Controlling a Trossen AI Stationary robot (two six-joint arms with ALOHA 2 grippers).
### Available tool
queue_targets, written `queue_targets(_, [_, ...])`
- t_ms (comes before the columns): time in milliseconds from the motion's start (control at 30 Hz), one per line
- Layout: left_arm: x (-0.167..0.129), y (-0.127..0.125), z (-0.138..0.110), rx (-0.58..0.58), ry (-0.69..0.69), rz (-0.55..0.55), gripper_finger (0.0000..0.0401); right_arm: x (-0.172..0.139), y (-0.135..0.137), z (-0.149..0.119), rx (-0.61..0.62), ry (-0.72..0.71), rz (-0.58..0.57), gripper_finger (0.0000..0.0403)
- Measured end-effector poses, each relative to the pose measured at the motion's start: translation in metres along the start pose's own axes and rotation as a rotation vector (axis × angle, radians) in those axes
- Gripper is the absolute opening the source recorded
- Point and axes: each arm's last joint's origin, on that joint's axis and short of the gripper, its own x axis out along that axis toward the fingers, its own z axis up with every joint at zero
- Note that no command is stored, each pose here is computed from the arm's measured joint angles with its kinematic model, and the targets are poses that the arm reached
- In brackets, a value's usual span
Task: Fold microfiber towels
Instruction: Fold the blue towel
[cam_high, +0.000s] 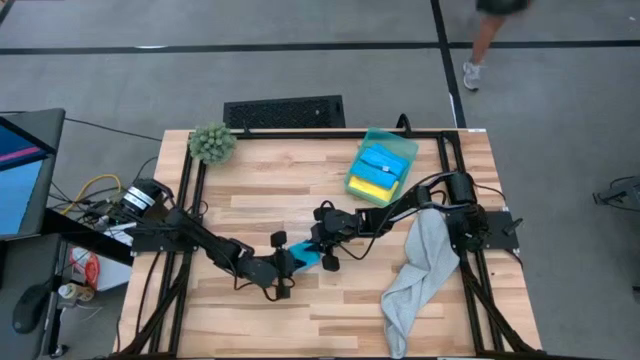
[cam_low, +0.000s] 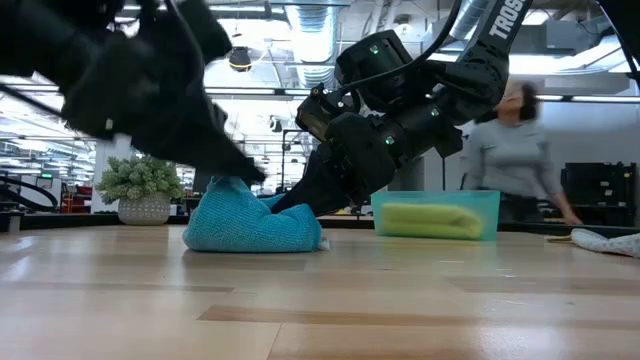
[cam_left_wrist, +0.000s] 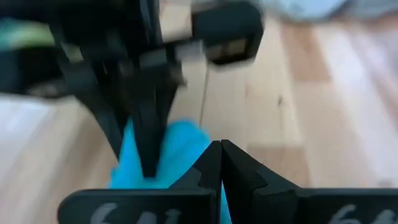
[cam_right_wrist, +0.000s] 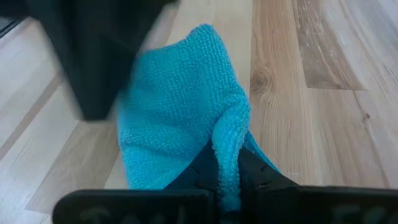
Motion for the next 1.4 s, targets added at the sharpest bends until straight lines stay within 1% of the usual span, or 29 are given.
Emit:
queue_targets(67, [0.005, -0.001, -0.008, -0.013, 0.050, 0.015, 0.0000, 0.000, 0.000, 0.000, -0.005, 0.000, 0.000, 0.0038])
queue_targets(200, [0.011, -0.004, -0.019, -0.070, 0.093, 0.034, 0.0000, 0.000, 0.000, 0.000, -0.004, 0.002, 0.002, 0.0038])
queue_targets(433, [0.006, -0.010, -0.029, -0.125, 0.132, 0.078, 0.0000, -0.001, -0.004, -0.002, 0.017, 0.023, -0.002, 0.0044])
queue_targets(600, [0.004, -0.012, -0.031, -0.136, 0.133, 0.088, 0.0000, -0.003, -0.007, -0.001, 0.033, 0.021, 0.004, 0.0065])
queue_targets(733, [0.004, -0.012, -0.031, -0.140, 0.135, 0.089, 0.0000, -0.011, -0.008, 0.008, 0.036, 0.015, -0.010, 0.0084])
queue_targets(867, [0.004, -0.011, -0.032, -0.138, 0.139, 0.090, 0.0000, -0.020, -0.012, 0.018, 0.027, -0.008, -0.025, 0.0095])
queue_targets(933, [0.004, -0.011, -0.032, -0.137, 0.140, 0.089, 0.0000, -0.022, -0.013, 0.019, 0.037, -0.008, -0.027, 0.0098])
queue_targets(1000, [0.004, -0.011, -0.032, -0.136, 0.140, 0.090, 0.0000, -0.022, -0.012, 0.021, 0.055, -0.024, 0.001, 0.0100])
queue_targets(1067, [0.004, -0.011, -0.032, -0.136, 0.139, 0.094, 0.0000, -0.022, -0.008, 0.023, 0.046, -0.038, 0.021, 0.0100])
queue_targets(1200, [0.004, -0.011, -0.032, -0.136, 0.138, 0.097, 0.0000, -0.025, -0.007, 0.027, 0.036, -0.048, 0.008, 0.0098])
queue_targets(1400, [0.004, -0.011, -0.033, -0.137, 0.139, 0.097, 0.0000, -0.040, -0.019, 0.039, 0.024, -0.092, -0.033, 0.0097])
